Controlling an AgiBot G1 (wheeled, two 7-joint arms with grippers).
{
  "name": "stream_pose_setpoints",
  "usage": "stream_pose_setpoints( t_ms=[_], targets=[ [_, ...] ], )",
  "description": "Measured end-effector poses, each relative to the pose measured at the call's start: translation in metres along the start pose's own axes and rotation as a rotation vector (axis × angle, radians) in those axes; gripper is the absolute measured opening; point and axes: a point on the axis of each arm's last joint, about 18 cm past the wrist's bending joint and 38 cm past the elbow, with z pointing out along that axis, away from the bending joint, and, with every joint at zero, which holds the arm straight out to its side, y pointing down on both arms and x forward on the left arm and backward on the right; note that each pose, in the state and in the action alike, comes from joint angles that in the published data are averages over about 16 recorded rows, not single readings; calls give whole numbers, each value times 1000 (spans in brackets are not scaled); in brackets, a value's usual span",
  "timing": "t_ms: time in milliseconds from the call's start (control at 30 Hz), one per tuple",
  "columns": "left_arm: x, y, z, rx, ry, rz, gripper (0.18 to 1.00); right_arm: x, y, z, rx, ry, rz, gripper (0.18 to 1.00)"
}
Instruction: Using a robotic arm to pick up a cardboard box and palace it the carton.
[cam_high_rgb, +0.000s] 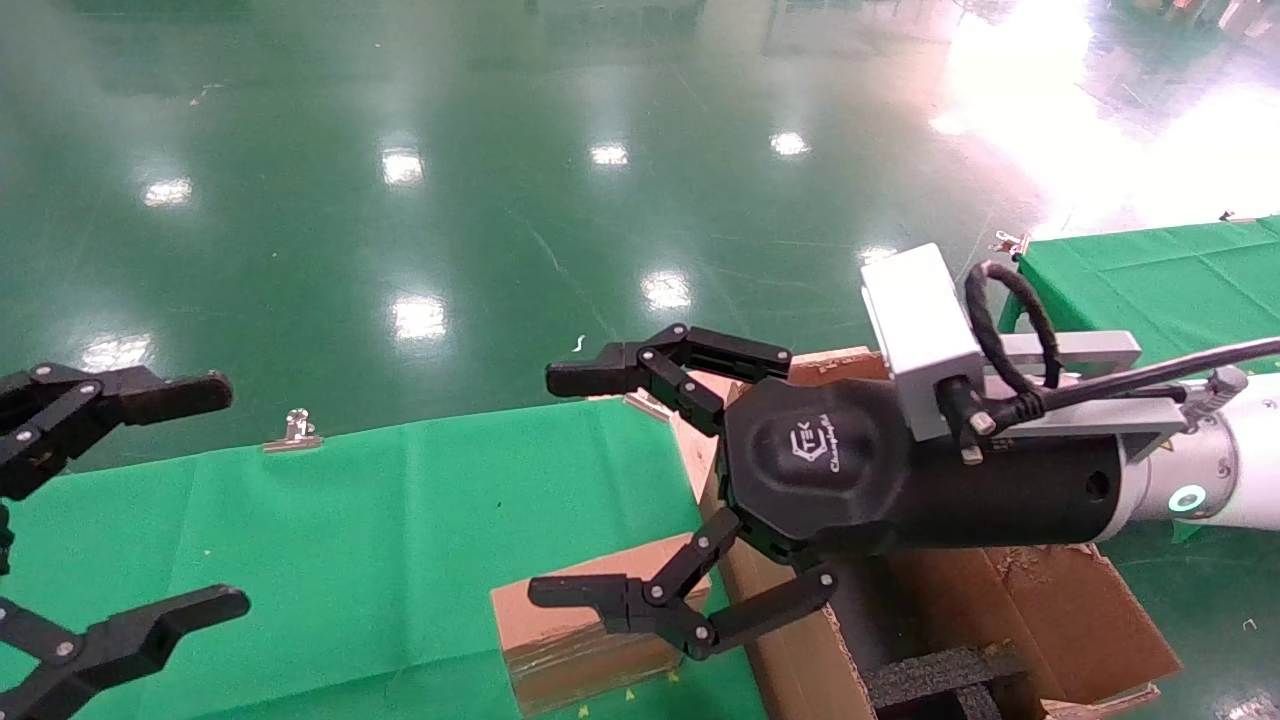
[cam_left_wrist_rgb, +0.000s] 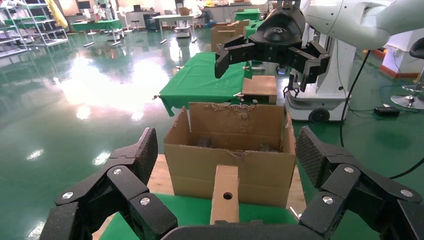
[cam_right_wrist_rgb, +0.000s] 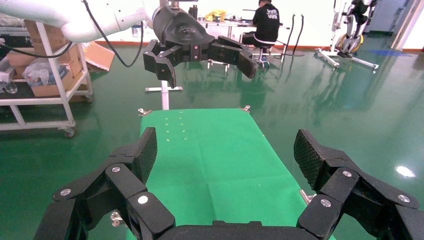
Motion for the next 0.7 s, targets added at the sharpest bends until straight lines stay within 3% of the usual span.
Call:
stream_pose_setpoints(
  t_ms=[700],
  targets=[
    [0,0,0,0,0,0,998,0,0,0,-1,-2,-1,1001]
  ],
)
